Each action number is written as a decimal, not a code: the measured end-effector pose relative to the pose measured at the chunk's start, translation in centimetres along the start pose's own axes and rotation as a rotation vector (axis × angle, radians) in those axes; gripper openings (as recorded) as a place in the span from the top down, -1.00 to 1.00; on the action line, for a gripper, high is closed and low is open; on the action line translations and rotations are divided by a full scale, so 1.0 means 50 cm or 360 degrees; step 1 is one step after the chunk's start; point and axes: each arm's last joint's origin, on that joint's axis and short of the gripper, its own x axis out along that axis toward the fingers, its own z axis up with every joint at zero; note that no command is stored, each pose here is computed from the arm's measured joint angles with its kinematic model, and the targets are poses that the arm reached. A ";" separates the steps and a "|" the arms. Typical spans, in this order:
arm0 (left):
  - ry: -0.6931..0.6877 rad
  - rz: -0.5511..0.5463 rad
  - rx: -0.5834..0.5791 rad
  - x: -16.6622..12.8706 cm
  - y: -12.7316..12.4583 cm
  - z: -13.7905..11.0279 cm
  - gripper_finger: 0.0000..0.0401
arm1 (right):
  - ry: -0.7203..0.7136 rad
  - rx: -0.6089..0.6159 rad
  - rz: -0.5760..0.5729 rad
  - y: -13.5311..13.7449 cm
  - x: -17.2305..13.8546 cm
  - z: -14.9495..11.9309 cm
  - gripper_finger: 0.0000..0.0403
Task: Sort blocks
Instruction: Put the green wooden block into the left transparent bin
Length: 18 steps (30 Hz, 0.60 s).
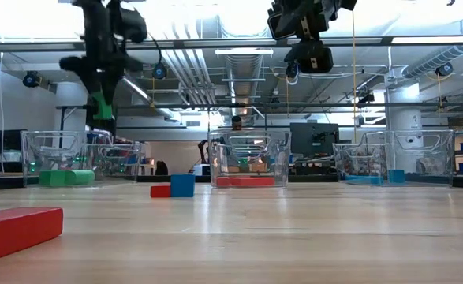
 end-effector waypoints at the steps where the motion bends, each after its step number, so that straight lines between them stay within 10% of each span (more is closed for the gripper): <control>1: 0.0015 0.0010 0.0003 0.012 0.003 0.010 0.41 | -0.0004 -0.0004 -0.0006 0.000 0.000 0.000 0.01; 18: 0.0107 -0.0053 -0.0131 0.156 0.041 0.117 0.41 | -0.0009 -0.0020 -0.0017 -0.001 0.000 0.001 0.00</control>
